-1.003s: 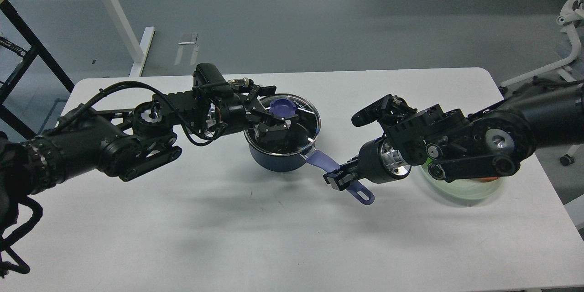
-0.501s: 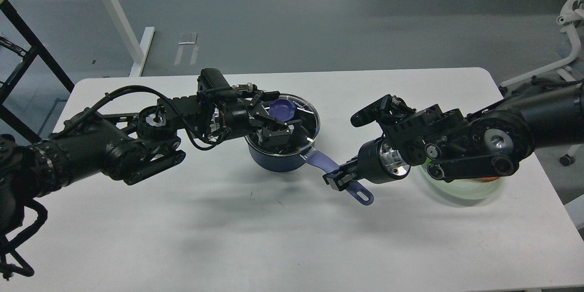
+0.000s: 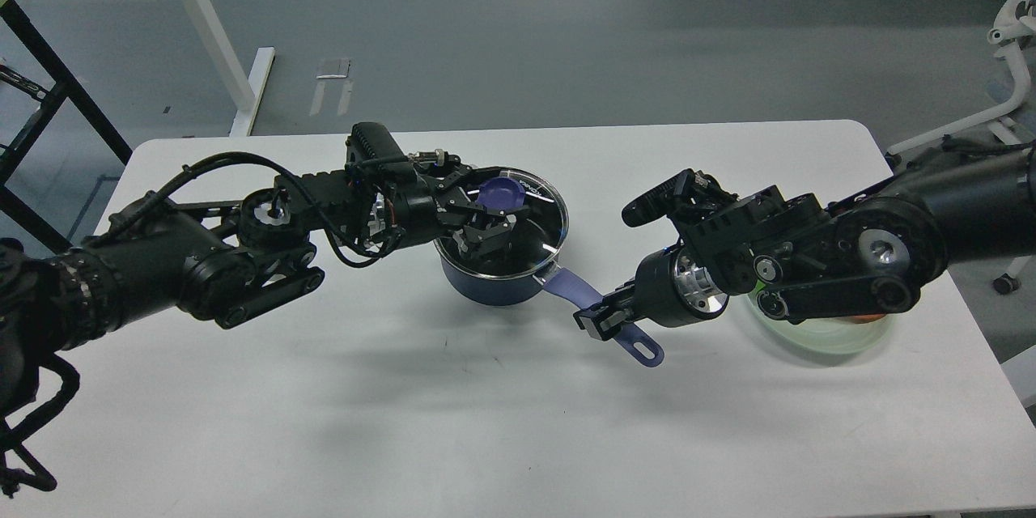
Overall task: Open pot lid
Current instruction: 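Lift the glass lid off the pot and carry it away with left gripper, then set the glass lid on the table and release it with left gripper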
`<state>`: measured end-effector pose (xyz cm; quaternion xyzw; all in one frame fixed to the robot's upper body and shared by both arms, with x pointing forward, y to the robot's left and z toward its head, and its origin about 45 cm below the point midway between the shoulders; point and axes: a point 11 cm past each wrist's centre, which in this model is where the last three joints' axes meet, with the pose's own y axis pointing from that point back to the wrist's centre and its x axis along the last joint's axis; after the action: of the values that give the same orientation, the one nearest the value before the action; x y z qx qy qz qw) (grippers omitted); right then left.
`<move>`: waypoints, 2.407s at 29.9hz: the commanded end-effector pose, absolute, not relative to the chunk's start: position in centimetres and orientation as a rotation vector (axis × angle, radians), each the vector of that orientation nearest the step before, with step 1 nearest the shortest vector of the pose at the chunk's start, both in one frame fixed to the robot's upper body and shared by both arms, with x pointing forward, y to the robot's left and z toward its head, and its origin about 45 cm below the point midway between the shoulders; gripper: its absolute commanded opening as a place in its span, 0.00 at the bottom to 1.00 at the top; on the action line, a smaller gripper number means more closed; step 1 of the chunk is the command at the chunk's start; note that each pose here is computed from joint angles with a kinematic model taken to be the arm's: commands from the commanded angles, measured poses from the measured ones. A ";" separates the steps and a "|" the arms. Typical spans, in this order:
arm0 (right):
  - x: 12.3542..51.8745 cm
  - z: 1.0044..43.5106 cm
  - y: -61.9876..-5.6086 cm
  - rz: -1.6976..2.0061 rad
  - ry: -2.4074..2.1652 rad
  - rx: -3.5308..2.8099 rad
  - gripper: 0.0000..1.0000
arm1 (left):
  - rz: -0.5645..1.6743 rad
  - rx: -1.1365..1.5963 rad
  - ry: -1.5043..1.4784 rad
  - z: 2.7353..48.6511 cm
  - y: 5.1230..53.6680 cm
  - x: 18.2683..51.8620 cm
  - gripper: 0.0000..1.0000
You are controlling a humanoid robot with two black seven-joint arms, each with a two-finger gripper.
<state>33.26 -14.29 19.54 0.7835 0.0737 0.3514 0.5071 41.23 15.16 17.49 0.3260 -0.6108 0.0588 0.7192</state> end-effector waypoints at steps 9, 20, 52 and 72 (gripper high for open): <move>33.4 19.6 -14.3 0.850 0.173 1.888 0.20 | 0.143 0.722 -1.356 17.8 15.3 41.5 0.50; 33.5 19.7 -14.5 0.845 0.164 1.890 0.20 | 0.213 0.710 -1.327 20.0 17.4 41.9 0.49; 33.9 20.4 -14.2 0.873 0.161 1.881 0.21 | 0.292 1.271 -1.113 12.1 44.3 34.4 0.51; 34.0 20.6 -14.1 0.879 0.159 1.881 0.27 | 0.599 1.198 -1.027 15.1 44.1 37.2 0.99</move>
<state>33.98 -14.20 20.53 0.7798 0.0655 0.3632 0.5058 35.88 44.11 13.60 0.5428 -0.4668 0.2164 0.6638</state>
